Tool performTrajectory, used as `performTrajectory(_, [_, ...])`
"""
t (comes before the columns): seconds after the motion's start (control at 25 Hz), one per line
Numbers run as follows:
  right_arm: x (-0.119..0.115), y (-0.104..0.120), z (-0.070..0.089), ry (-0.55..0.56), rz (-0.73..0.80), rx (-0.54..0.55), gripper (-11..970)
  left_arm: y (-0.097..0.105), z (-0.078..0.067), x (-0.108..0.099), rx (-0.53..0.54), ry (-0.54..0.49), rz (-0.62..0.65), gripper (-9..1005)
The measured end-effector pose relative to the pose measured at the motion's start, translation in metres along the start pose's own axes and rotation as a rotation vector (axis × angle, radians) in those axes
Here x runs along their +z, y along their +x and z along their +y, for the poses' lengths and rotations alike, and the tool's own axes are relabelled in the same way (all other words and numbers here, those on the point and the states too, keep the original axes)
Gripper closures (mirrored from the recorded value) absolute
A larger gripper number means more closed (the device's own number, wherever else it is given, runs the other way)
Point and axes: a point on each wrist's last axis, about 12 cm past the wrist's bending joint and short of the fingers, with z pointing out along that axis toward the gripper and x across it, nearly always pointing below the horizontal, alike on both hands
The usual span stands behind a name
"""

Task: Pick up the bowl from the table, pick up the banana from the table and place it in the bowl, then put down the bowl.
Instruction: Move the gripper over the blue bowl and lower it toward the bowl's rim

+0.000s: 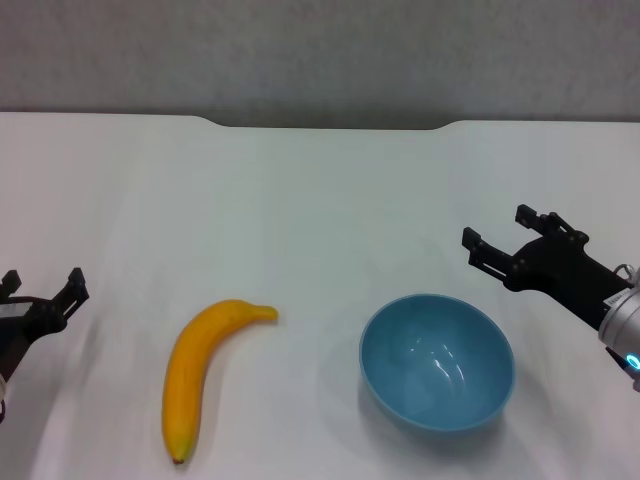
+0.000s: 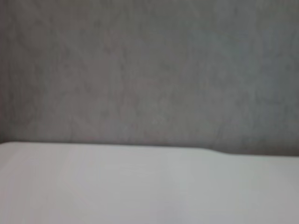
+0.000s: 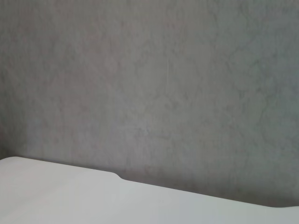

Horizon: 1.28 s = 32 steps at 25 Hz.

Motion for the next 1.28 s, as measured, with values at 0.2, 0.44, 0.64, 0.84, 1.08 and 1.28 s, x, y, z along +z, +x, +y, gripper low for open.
performTrajectory(0.2, [0.000, 0.000, 0.000, -0.002, 0.000, 0.000, 62, -0.002, -0.001, -0.004, -0.003, 0.014, -0.040, 88])
performTrajectory(0.44, [0.000, 0.000, 0.001, -0.005, -0.003, 0.004, 63, -0.002, -0.001, -0.007, 0.000, 0.026, -0.057, 88])
performTrajectory(0.64, [0.000, -0.001, 0.003, -0.012, -0.007, 0.006, 63, -0.002, -0.008, -0.008, 0.008, 0.075, -0.061, 88])
performTrajectory(0.84, [0.002, -0.008, 0.007, -0.034, -0.026, -0.003, 62, -0.006, -0.015, -0.009, -0.037, 0.120, -0.085, 88])
performTrajectory(1.08, [0.008, -0.026, 0.017, -0.026, 0.037, -0.061, 65, -0.010, -0.021, -0.009, -0.073, 0.179, -0.083, 88])
performTrajectory(1.28, [0.015, -0.047, 0.027, -0.026, 0.080, -0.073, 68, -0.012, -0.023, -0.006, -0.081, 0.229, -0.049, 88])
